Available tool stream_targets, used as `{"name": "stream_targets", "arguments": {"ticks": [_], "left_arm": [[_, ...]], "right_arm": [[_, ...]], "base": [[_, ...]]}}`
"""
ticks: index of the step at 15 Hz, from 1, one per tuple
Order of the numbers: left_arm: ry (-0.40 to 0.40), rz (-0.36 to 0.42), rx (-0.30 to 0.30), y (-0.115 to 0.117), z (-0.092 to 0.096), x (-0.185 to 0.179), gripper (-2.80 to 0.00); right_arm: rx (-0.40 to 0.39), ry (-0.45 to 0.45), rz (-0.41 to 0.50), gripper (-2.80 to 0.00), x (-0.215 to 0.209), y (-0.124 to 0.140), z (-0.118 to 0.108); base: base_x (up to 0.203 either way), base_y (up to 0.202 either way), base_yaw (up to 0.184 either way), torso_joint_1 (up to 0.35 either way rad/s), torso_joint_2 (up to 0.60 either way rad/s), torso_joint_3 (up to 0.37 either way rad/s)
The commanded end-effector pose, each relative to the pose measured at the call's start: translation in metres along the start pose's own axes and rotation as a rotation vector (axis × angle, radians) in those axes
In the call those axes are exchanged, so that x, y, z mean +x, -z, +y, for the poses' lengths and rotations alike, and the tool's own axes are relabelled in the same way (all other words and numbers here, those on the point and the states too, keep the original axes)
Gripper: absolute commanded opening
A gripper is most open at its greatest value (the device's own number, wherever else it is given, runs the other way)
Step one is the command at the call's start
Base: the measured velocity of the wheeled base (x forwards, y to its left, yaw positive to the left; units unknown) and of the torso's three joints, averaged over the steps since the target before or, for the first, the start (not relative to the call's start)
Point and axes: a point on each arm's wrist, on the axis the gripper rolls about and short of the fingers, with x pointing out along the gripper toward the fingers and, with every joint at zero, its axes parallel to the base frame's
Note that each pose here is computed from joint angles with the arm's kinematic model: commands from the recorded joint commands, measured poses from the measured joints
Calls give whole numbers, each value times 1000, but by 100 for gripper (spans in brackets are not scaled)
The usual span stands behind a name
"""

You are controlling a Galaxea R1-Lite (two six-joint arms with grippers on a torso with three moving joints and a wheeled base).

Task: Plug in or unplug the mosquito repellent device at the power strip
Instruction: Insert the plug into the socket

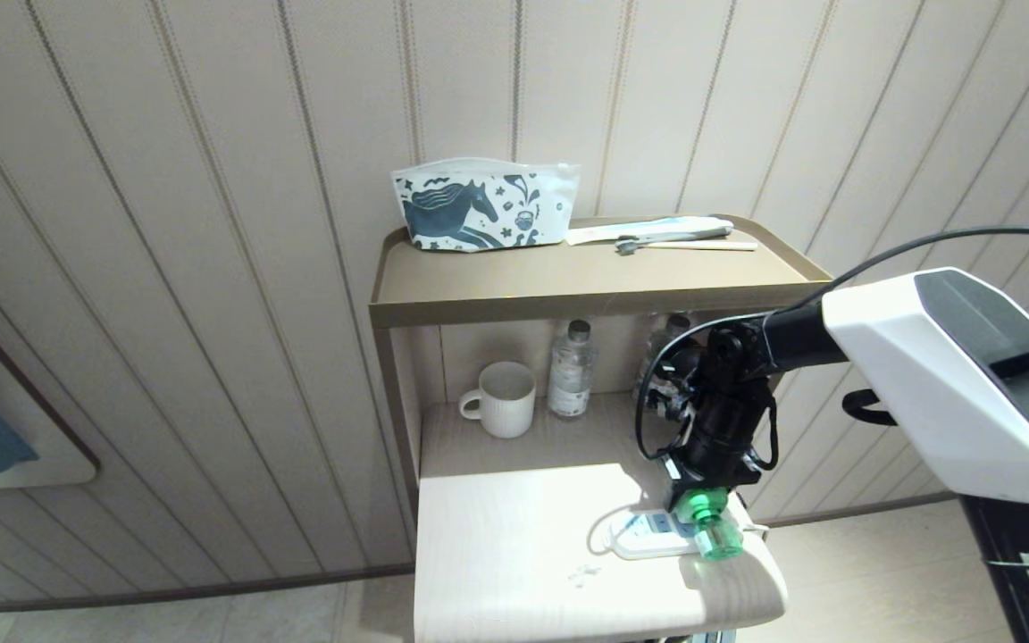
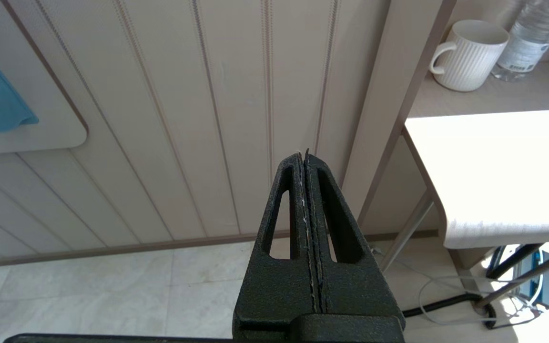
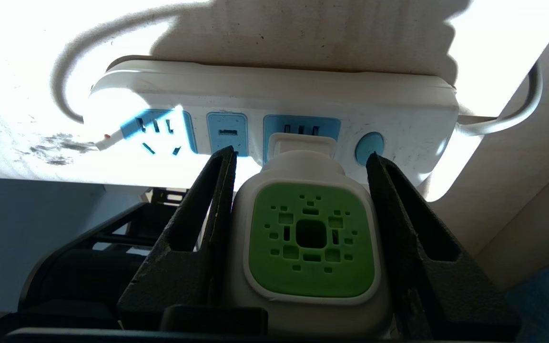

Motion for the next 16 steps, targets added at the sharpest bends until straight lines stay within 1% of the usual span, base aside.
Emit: {"name": "stream_targets", "arguments": {"ticks": [1,10,14,16], "left_arm": [[-1,2,0,0,0,0,-280],[-1,1,0,0,0,0,-280],[-1,2,0,0,0,0,-280],[-1,1,0,0,0,0,-280]], "right_arm": [[1,1,11,-280,4,0,0],[2,5,40,-280,16,1,-1],[2,4,31,-280,18,0,-1],[3,6,46,-280,23,0,-1]], "base": [[0,0,0,0,0,0],[0,0,0,0,0,0],[0,0,0,0,0,0],[0,0,0,0,0,0]]}}
